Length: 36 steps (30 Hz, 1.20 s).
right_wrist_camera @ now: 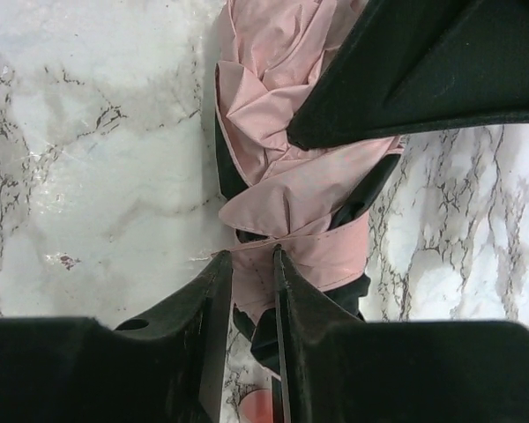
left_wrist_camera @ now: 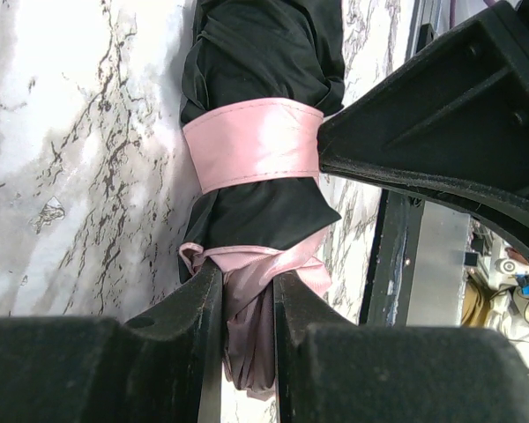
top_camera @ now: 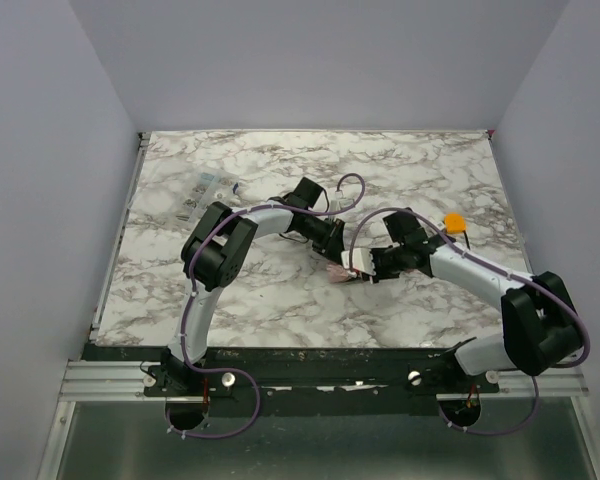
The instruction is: Put away the umbrella
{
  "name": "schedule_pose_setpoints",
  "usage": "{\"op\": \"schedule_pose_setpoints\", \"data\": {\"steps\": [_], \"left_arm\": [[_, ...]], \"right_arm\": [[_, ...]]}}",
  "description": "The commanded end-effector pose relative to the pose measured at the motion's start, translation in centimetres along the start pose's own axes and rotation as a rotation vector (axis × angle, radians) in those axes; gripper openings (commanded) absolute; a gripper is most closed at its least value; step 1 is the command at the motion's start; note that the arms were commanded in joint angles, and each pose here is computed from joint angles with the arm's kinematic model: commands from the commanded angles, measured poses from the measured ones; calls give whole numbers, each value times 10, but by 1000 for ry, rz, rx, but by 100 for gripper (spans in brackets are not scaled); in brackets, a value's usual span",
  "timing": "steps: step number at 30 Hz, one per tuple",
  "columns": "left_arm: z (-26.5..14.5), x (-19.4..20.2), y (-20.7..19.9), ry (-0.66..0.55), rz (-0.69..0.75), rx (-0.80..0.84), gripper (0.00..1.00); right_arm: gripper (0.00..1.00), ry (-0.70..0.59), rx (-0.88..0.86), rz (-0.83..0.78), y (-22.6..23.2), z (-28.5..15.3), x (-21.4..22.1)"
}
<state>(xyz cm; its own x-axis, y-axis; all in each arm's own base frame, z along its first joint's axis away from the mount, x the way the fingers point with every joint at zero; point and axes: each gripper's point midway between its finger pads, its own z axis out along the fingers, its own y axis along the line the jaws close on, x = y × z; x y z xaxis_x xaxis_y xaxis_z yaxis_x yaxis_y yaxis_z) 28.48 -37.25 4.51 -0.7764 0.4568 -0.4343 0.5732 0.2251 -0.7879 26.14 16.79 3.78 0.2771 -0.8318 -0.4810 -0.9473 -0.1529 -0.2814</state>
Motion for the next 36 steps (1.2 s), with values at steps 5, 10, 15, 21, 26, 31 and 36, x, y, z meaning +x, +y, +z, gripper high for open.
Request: {"op": "schedule_pose_setpoints", "data": {"steps": [5,10,15,21,26,31,36], "left_arm": [[-1,53,52,114,-175,-179,0],[0,53,50,118,-179,-168,0],[1,52,48,123,-185,-158,0],[0,51,48,128,-190,-155,0],[1,51,48,128,-192,-156,0],[1,49,44,117,-215,-130,2],[-5,32,32,55,-194,-104,26]], "right_arm": [[14,331,-48,79,48,10,86],[8,367,-23,23,58,13,101],[8,361,-45,7,70,16,103],[26,348,-61,6,72,16,101],[27,225,-67,50,57,4,65],[23,277,-108,59,58,6,76],[22,286,-149,83,67,12,80]]}}
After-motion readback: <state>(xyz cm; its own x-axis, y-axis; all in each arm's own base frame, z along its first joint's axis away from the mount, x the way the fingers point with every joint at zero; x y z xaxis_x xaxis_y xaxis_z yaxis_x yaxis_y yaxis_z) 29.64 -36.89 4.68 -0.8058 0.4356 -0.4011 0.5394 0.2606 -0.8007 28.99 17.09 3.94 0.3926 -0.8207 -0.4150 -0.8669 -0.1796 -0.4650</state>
